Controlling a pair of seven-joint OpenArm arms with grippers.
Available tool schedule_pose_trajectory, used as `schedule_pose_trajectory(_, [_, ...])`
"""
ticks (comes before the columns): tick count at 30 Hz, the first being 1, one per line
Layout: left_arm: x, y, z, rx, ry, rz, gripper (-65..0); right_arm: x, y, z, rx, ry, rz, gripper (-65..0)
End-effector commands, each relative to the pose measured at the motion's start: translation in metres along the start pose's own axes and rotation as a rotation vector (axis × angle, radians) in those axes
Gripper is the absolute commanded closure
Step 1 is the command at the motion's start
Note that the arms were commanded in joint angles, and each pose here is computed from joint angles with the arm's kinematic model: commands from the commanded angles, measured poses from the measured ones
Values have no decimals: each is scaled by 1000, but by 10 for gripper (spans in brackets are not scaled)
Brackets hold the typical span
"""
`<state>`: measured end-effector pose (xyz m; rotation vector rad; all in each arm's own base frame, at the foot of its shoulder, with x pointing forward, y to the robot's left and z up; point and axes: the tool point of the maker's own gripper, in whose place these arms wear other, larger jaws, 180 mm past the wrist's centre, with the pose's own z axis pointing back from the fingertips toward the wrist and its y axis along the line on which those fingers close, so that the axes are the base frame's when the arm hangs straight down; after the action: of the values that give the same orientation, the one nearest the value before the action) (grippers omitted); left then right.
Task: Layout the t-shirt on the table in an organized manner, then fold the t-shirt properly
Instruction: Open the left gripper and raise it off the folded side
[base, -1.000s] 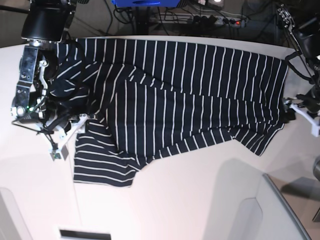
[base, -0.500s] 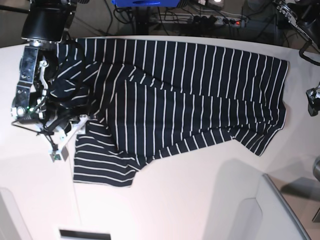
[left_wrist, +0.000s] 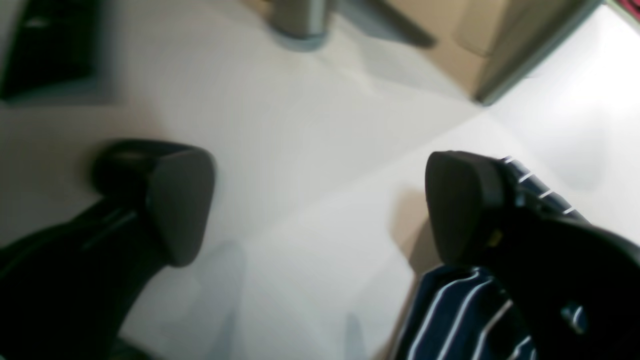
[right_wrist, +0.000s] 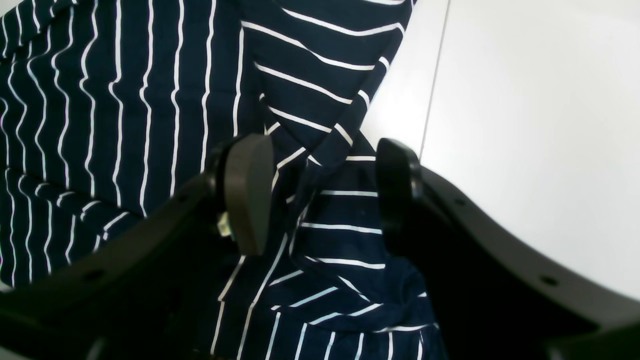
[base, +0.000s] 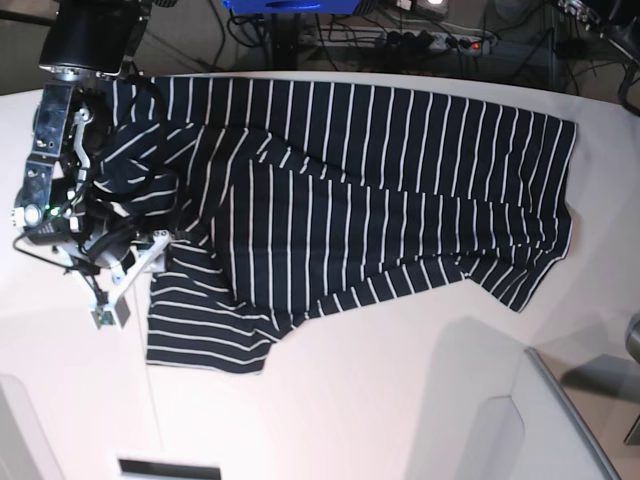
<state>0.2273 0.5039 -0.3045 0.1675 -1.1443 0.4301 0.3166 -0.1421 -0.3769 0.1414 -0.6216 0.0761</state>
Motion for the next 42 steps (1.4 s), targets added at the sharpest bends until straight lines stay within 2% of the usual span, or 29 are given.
schedule_pose_trajectory(1, [38, -5, 5, -27, -104, -48, -650, 17, 0, 5, 1, -56, 12, -306])
schedule_pose_trajectory(6, [54, -16, 27, -52, -160, -100, -650, 19, 0, 6, 0, -61, 14, -306])
schedule_pose_trajectory(12, [54, -22, 44, -73, -152, -159, -650, 26, 0, 11, -5, -85, 21, -306])
schedule_pose_trajectory(18, [49, -23, 43, -76, -134, -166, -650, 34, 1, 17, -10, -114, 30, -306])
schedule_pose_trajectory(27, [37, -51, 28, -155, -81, -210, -650, 37, 1, 18, -9, -120, 30, -306])
schedule_pose_trajectory(32, [22, -56, 14, -132, 31, -404, -650, 37, 0, 18, -13, -121, 33, -306])
schedule_pose_trajectory(36, [21, -69, 10, -174, -16, -439, -650, 36, 0, 18, -14, -118, 31, -306])
schedule_pose_trajectory(42, [13, -67, 10, -176, 3, -430, -650, 36, 0, 18, -14, -118, 31, -306])
